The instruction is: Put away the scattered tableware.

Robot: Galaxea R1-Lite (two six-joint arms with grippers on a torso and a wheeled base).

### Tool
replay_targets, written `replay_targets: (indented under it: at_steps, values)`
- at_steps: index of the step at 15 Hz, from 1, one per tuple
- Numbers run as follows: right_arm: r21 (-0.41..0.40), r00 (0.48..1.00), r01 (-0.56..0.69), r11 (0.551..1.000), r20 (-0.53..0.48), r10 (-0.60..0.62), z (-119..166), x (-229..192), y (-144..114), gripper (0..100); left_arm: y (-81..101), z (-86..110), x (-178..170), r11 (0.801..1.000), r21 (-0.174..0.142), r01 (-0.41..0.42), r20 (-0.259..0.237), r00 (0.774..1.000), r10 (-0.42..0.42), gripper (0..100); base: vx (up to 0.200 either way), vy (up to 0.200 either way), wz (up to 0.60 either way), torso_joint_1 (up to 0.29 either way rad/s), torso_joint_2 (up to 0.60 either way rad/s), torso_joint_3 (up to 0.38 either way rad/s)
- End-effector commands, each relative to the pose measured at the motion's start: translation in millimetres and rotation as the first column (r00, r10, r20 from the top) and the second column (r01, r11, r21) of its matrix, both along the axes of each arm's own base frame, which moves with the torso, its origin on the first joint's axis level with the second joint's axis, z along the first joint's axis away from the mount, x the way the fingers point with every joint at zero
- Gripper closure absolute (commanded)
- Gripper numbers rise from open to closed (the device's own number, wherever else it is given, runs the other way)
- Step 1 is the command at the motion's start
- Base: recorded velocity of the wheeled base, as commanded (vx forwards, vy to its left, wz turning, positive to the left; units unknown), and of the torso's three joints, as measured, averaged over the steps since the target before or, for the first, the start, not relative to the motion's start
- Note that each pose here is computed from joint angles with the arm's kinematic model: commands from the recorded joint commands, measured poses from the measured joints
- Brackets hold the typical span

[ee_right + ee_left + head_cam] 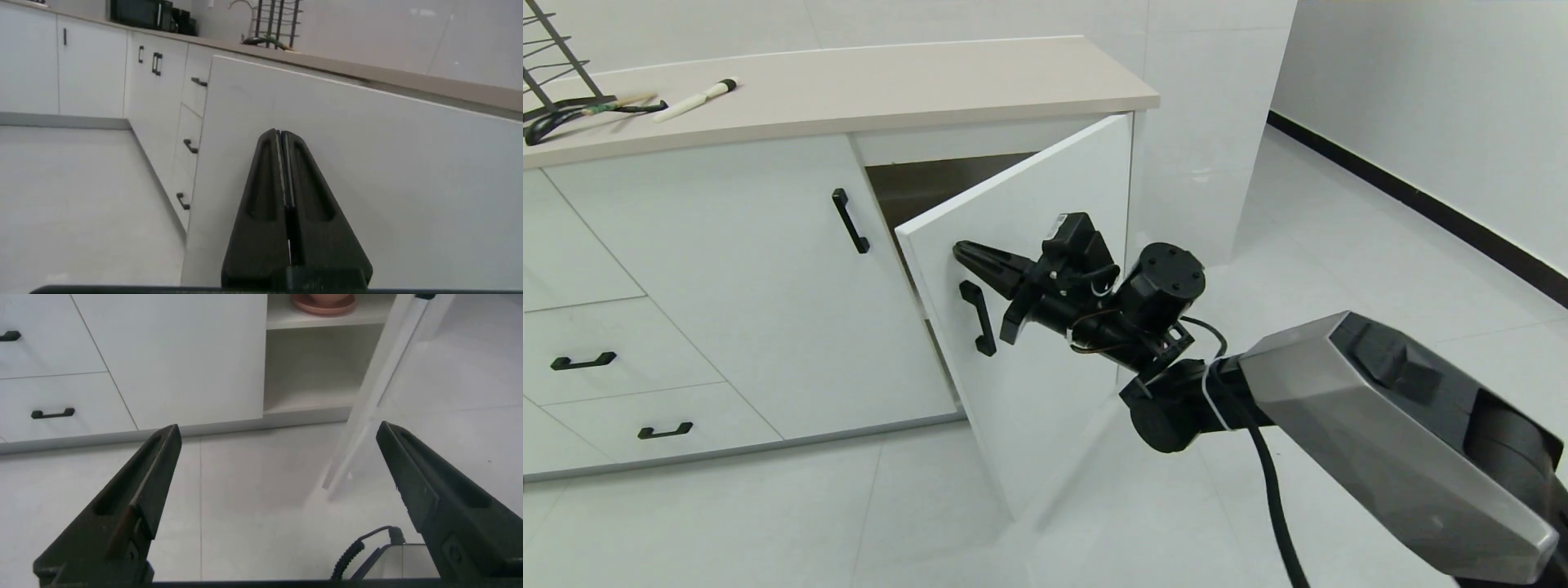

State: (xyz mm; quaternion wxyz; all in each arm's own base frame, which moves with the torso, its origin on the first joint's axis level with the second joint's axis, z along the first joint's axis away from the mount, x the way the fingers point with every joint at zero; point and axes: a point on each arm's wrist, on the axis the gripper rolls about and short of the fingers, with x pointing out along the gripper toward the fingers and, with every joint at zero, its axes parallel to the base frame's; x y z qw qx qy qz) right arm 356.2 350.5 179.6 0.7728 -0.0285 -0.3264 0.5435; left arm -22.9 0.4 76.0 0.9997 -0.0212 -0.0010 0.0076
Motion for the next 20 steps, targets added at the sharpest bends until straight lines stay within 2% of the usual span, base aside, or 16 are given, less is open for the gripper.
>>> replay_targets:
  at_steps: [1, 4, 6, 7, 8, 12, 13, 14, 16, 18, 20]
  values:
    - [-0.009, 1.000, -0.005, 1.000, -0.010, 0.005, -22, 8, 11, 100, 0.0, 0.0, 0, 1.000, -0.001, 0.000, 0.000, 1.000, 0.000, 0, 0.000, 0.000, 0.00, 0.000, 0.00, 0.000]
    - [0.051, 0.998, 0.063, 0.997, 0.002, -0.063, -16, 21, 6, 100, 0.0, 0.0, 0, 1.000, -0.001, 0.000, 0.000, 1.000, 0.000, 0, 0.000, 0.000, 0.00, 0.000, 0.00, 0.000]
    - [0.091, 0.997, 0.064, 0.994, 0.026, -0.066, 10, 15, -8, 100, 0.0, 0.0, 0, 1.000, -0.001, 0.000, 0.000, 1.000, 0.000, 0, 0.000, 0.000, 0.00, 0.000, 0.00, 0.000]
    - [0.082, 0.998, 0.062, 0.995, 0.011, -0.063, 19, 4, -18, 100, 0.0, 0.0, 0, 1.000, -0.001, 0.000, 0.000, 1.000, 0.000, 0, 0.000, 0.000, 0.00, 0.000, 0.00, 0.000]
    - [0.040, 0.997, 0.065, 0.997, -0.030, -0.064, 25, -10, -32, 100, 0.0, 0.0, 0, 1.000, -0.002, 0.000, 0.000, 1.000, 0.000, 0, 0.000, 0.000, 0.00, 0.000, 0.00, 0.000]
    - [-0.123, 0.974, 0.106, 0.987, -0.188, -0.128, 35, -93, -126, 100, 0.0, 0.0, 0, 1.000, -0.001, -0.002, 0.000, 1.000, 0.002, 0, 0.000, 0.000, 0.00, 0.000, 0.00, 0.000]
    - [-0.143, 0.960, 0.164, 0.976, -0.204, -0.191, 41, -134, -181, 100, 0.0, 0.0, 0, 1.000, -0.001, 0.000, 0.000, 1.000, 0.000, 0, 0.000, 0.000, 0.00, 0.000, 0.00, 0.000]
    - [-0.144, 0.941, 0.248, 0.958, -0.198, -0.273, 43, -158, -223, 100, 0.0, 0.0, 0, 1.000, -0.001, 0.000, 0.000, 1.000, 0.000, 0, 0.000, 0.000, 0.00, 0.000, 0.00, 0.000]
    - [-0.125, 0.892, 0.406, 0.905, -0.160, -0.422, 41, -204, -287, 100, 0.0, 0.0, 0, 1.000, -0.001, -0.002, 0.000, 1.000, 0.002, 0, 0.000, 0.000, 0.00, 0.000, 0.00, 0.000]
    - [-0.077, 0.842, 0.523, 0.849, -0.105, -0.529, 33, -254, -319, 100, 0.0, 0.0, 0, 1.000, -0.001, 0.000, 0.000, 1.000, 0.000, 0, 0.000, 0.000, 0.00, 0.000, 0.00, 0.000]
    - [-0.043, 0.793, 0.603, 0.796, -0.069, -0.605, 20, -290, -333, 100, 0.0, 0.0, 0, 1.000, 0.001, 0.000, 0.000, 1.000, 0.000, 0, 0.000, 0.200, 0.00, 0.000, 0.00, 0.005]
